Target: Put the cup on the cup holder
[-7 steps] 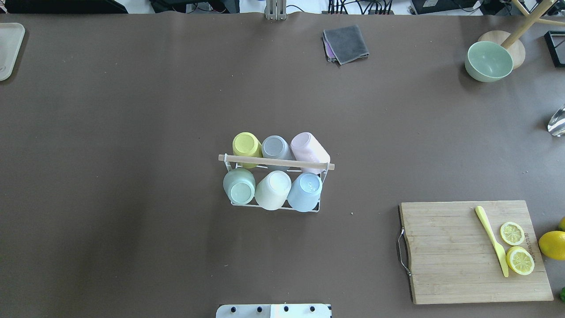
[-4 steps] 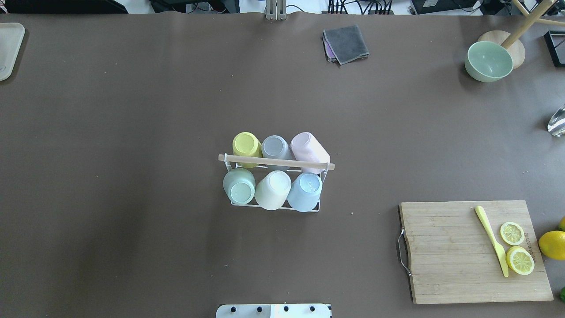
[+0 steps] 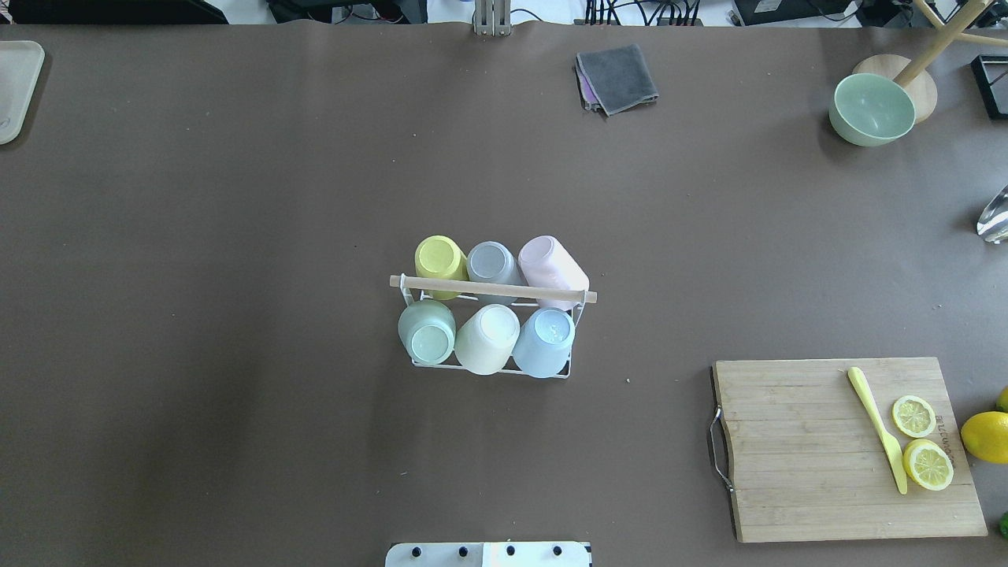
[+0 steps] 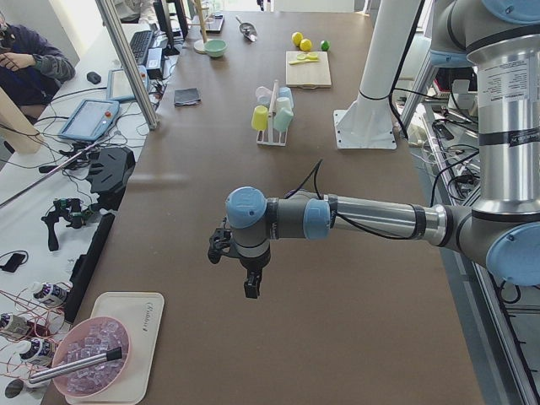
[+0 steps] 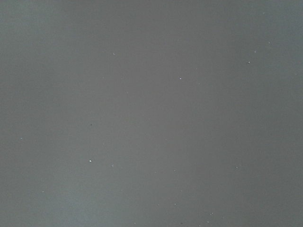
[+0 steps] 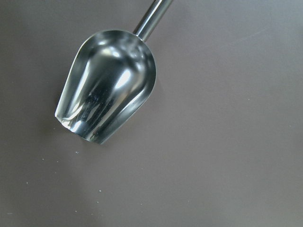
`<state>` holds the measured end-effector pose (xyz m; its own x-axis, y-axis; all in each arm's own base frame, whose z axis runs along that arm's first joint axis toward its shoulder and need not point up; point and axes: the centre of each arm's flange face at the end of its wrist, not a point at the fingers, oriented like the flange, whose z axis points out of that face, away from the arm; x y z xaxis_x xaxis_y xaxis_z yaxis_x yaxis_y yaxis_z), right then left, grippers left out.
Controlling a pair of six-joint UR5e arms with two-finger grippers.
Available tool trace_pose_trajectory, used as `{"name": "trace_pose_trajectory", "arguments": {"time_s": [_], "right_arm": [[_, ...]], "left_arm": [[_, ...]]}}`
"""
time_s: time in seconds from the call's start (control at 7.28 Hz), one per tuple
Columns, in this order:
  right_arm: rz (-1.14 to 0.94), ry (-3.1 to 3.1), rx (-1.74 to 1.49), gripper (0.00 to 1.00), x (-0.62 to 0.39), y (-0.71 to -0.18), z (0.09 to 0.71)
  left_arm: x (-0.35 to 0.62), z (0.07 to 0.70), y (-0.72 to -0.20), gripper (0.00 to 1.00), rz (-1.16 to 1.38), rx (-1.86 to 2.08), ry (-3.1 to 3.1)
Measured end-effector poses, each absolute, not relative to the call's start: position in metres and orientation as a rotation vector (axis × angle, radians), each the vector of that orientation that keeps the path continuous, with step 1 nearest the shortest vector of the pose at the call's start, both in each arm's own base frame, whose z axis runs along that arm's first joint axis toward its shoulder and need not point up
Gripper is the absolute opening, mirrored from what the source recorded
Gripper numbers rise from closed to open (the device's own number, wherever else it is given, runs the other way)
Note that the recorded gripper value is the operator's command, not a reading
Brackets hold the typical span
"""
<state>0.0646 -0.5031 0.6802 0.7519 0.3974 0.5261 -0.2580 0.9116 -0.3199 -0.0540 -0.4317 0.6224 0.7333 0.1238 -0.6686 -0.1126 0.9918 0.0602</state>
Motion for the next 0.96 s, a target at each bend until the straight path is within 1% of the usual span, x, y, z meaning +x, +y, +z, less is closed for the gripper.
{"name": "trace_pose_trajectory", "arguments": {"time_s": [0.96], "right_arm": [[0.377, -0.643, -0.229, 1.0, 0.0719, -0.5015, 0.6799]], "left_arm": [[-0.054, 0.6262, -0.4315, 0.98, 0.127, 0.009, 0.737]]}}
